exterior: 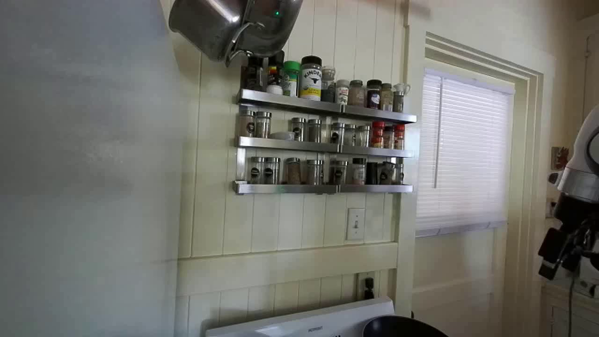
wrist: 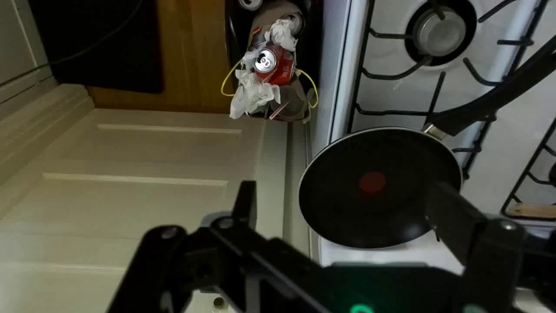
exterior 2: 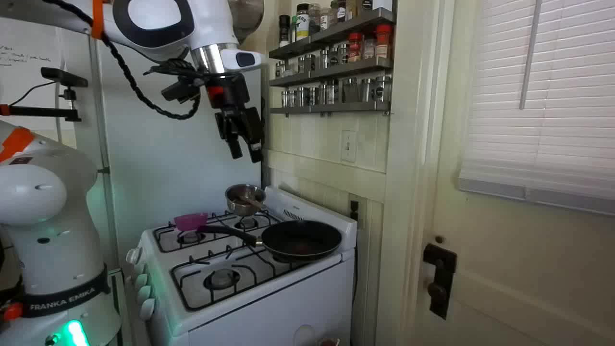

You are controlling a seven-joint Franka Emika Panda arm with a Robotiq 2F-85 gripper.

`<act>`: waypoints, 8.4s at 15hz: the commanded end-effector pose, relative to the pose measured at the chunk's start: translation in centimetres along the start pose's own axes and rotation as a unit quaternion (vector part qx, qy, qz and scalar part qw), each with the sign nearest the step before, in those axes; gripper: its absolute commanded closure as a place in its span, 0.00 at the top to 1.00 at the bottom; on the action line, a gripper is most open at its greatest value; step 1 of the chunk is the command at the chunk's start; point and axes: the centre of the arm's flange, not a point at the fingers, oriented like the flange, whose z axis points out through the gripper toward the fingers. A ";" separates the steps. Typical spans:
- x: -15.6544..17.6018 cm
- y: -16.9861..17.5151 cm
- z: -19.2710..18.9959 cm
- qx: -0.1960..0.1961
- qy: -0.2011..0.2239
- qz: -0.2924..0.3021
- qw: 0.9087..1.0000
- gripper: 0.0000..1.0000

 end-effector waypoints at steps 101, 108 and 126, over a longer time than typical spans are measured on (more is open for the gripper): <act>11.7 -19.3 28.7 0.063 -0.231 0.321 0.916 1.00; 10.8 -19.9 32.0 0.027 -0.230 0.272 0.934 1.00; 11.0 -19.9 34.0 0.041 -0.189 0.286 0.938 0.45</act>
